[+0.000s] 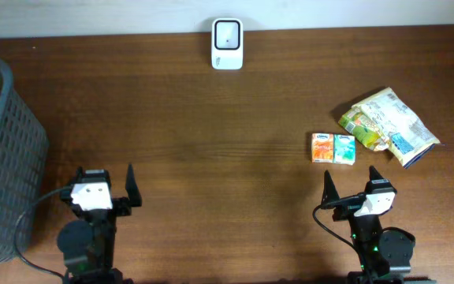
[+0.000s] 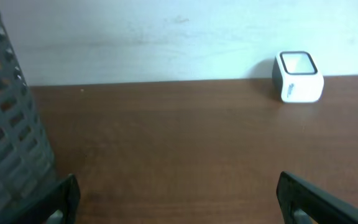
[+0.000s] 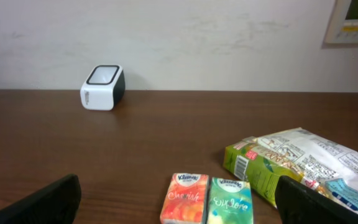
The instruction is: Scan the item barcode
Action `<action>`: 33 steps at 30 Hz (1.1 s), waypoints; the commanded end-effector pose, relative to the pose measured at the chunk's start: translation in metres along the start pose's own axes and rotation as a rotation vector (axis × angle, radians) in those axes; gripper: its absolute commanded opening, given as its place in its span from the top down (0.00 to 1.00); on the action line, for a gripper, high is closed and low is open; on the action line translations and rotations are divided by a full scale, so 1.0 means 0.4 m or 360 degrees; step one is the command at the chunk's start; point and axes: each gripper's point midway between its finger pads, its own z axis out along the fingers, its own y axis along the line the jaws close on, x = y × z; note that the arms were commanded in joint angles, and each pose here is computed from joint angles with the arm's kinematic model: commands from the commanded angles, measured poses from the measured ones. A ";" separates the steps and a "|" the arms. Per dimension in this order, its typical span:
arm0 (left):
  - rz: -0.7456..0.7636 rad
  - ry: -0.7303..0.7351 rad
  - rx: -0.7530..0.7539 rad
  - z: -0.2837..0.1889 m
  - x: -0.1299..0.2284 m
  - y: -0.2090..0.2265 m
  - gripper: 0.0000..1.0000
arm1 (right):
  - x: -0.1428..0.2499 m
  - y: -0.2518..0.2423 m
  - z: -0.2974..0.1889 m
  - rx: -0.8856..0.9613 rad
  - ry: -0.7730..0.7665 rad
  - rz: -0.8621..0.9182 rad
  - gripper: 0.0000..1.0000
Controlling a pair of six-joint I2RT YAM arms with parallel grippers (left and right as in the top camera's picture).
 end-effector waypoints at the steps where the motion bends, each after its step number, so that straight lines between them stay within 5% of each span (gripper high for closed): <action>1: 0.0154 -0.0060 0.0058 -0.014 0.047 -0.030 0.01 | 0.006 0.000 0.000 -0.0005 0.0004 0.0013 0.01; 33: 0.0298 -0.0151 0.0017 -0.038 0.086 -0.037 0.01 | 0.006 0.000 0.000 -0.0005 0.0004 0.0013 0.01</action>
